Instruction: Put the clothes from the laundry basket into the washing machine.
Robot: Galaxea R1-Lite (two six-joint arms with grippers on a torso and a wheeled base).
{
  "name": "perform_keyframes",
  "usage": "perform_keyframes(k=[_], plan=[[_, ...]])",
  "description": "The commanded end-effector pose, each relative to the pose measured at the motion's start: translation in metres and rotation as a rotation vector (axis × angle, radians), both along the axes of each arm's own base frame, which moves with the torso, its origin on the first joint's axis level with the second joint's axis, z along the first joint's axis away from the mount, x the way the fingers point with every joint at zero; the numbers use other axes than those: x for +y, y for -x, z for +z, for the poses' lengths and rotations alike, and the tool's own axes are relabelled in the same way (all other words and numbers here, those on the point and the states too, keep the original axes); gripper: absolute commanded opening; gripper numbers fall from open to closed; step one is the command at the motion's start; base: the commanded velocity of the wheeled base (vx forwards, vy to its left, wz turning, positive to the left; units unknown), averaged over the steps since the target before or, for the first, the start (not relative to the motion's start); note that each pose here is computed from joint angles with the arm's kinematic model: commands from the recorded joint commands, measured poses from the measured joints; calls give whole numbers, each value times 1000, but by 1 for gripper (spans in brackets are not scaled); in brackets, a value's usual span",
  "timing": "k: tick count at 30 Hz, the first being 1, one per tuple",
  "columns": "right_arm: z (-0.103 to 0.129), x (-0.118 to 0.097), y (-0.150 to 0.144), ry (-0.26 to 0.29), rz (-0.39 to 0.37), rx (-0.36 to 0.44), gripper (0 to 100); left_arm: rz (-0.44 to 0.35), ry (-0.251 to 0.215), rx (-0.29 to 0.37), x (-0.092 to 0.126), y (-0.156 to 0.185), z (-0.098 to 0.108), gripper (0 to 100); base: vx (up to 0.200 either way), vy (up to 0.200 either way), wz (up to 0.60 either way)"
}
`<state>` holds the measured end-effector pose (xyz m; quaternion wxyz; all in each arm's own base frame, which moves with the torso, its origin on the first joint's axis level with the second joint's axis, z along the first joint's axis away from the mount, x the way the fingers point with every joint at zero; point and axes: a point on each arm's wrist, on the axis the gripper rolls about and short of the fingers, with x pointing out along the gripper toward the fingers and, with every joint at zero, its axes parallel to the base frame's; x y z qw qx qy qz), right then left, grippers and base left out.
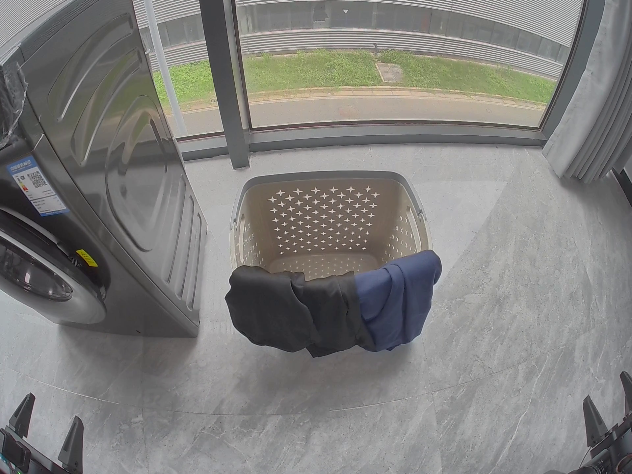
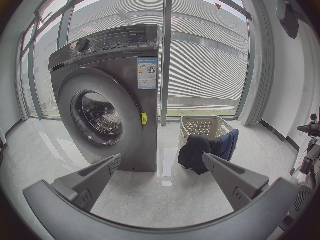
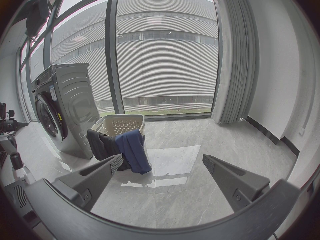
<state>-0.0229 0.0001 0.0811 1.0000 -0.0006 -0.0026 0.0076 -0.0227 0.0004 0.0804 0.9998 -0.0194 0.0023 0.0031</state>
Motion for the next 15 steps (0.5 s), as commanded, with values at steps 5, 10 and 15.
perform_keyframes(k=[5,10,15], plan=[[-5,0,0,0,0,2,100,1,-1,0,0,0,-4,100,0,-80,0],[-5,0,0,0,0,2,100,0,-1,0,0,0,-4,100,0,-200,0],[-5,0,0,0,0,2,100,0,-1,0,0,0,-4,100,0,-200,0]])
